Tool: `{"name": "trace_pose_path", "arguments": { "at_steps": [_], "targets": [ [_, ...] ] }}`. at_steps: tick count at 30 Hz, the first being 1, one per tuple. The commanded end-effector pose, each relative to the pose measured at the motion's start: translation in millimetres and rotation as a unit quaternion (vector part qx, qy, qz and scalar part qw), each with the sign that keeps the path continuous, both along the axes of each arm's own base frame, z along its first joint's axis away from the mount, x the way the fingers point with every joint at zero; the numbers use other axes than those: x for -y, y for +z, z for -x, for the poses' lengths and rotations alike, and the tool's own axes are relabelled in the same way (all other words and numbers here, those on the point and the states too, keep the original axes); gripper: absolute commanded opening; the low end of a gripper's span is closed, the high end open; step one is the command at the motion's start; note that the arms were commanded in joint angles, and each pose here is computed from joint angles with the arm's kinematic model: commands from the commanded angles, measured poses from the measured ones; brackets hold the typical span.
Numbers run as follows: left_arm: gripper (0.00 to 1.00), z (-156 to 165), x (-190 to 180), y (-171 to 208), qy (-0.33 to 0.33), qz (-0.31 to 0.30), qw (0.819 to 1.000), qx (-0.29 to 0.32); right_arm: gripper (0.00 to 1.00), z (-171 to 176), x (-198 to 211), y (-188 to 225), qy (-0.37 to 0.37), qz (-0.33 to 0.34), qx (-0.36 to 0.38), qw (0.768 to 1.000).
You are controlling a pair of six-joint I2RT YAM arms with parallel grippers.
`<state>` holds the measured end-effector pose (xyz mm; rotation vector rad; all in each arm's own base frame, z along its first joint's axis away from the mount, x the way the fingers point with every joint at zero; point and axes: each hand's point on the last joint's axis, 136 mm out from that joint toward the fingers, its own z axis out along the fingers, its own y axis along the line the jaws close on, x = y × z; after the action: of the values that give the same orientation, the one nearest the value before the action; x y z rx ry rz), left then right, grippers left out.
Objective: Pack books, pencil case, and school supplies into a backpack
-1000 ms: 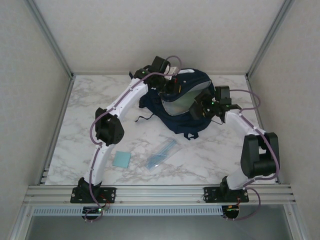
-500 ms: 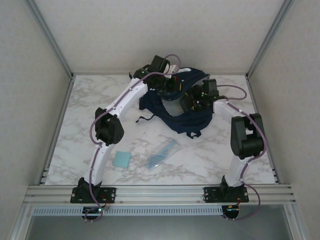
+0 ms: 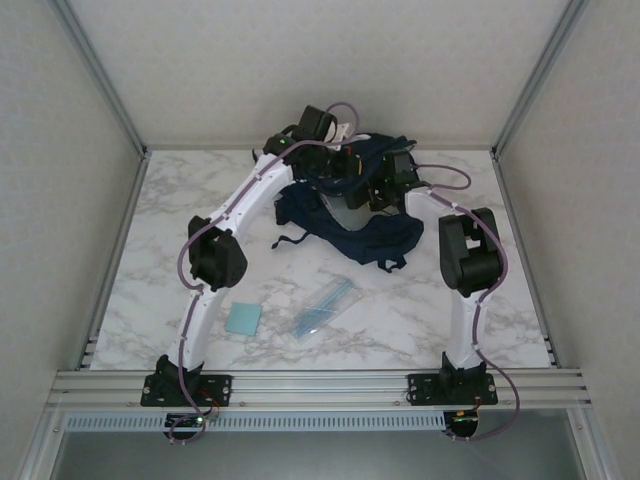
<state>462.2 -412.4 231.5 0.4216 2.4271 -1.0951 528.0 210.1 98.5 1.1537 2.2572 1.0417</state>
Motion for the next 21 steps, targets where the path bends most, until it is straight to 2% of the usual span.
{"name": "trace_pose_path", "arguments": {
  "at_steps": [1, 7, 14, 21],
  "targets": [
    [0.00, 5, 10, 36, -0.022, 0.037, 0.999, 0.032, 0.59, 2, -39, 4, 0.043, -0.026, 0.005, 0.999],
    [0.00, -4, 1, 30, -0.007, 0.032, 0.999, 0.027, 0.99, 17, -34, 8, 0.071, -0.001, 0.006, 0.997],
    [0.00, -12, -11, 24, 0.007, 0.017, 0.999, 0.027, 0.99, 45, -15, 34, 0.121, 0.076, 0.028, 0.989],
    [0.00, -13, -18, 9, 0.014, -0.009, 1.000, 0.024, 0.99, 99, 9, 56, 0.193, 0.154, 0.031, 0.969]
  ]
}}
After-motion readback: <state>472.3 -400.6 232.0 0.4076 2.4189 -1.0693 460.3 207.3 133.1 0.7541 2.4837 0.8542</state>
